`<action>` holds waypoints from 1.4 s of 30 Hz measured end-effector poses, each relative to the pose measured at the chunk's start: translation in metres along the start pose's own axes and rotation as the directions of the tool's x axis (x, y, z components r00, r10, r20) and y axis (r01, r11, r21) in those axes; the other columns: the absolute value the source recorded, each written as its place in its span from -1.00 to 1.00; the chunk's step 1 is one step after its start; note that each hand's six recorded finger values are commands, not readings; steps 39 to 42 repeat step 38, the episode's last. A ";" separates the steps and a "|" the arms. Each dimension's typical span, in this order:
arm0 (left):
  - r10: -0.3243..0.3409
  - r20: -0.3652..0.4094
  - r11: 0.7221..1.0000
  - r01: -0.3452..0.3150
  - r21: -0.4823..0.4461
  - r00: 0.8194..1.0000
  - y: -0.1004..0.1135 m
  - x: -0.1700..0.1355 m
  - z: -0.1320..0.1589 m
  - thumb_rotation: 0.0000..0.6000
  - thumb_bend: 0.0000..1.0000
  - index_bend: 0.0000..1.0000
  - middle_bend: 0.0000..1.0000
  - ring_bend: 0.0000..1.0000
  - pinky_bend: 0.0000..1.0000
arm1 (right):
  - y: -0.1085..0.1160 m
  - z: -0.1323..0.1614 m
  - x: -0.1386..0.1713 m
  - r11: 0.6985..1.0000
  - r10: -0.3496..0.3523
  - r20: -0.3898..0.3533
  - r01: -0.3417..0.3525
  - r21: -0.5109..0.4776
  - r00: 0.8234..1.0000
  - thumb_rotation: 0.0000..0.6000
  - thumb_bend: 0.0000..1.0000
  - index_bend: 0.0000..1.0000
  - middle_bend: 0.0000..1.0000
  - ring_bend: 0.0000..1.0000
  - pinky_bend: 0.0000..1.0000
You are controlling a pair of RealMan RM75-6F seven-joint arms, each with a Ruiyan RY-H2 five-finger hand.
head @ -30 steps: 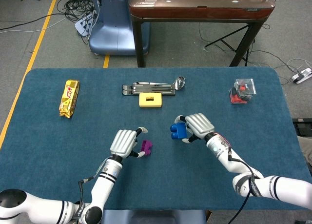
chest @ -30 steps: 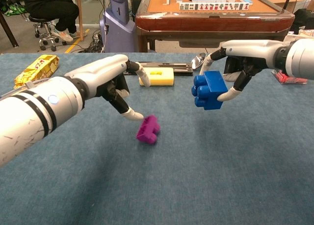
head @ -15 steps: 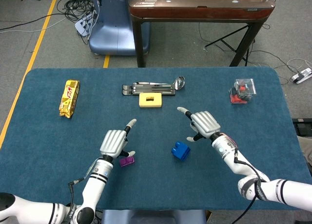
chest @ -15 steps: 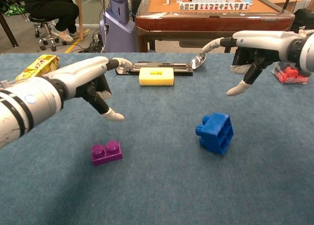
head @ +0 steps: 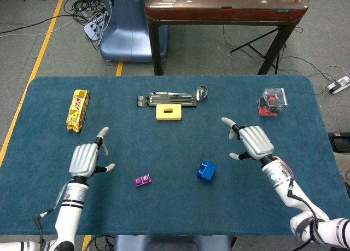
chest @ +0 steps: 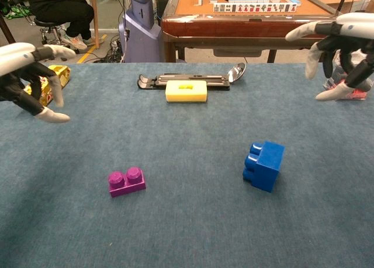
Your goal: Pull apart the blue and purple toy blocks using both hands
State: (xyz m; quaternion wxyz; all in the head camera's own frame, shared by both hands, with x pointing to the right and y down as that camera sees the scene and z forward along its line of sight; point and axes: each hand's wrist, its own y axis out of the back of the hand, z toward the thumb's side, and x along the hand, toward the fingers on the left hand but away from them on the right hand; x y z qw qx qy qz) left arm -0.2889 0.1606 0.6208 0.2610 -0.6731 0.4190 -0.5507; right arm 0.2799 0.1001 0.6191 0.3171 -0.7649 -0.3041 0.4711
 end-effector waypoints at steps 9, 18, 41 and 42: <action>0.136 -0.024 0.984 -0.132 0.121 0.990 0.050 -0.032 -0.072 1.00 -0.99 -0.81 -0.14 0.00 0.47 | 0.017 -0.050 0.064 0.989 -0.149 0.112 0.150 -0.004 0.982 1.00 -1.00 -0.71 -0.30 -0.31 0.03; 0.114 -0.100 0.980 -0.096 0.176 0.988 0.069 -0.078 -0.126 1.00 -0.99 -0.81 -0.14 0.00 0.47 | 0.011 -0.081 0.118 0.989 -0.145 0.193 0.147 0.003 0.970 1.00 -1.00 -0.70 -0.30 -0.32 0.01; 0.119 -0.161 0.974 -0.084 0.211 0.980 0.073 -0.118 -0.150 1.00 -0.99 -0.81 -0.14 0.00 0.46 | 0.014 -0.102 0.164 0.984 -0.167 0.260 0.179 -0.020 0.951 1.00 -1.00 -0.67 -0.30 -0.32 0.01; 0.119 -0.161 0.974 -0.084 0.211 0.980 0.073 -0.118 -0.150 1.00 -0.99 -0.81 -0.14 0.00 0.46 | 0.014 -0.102 0.164 0.984 -0.167 0.260 0.179 -0.020 0.951 1.00 -1.00 -0.67 -0.30 -0.32 0.01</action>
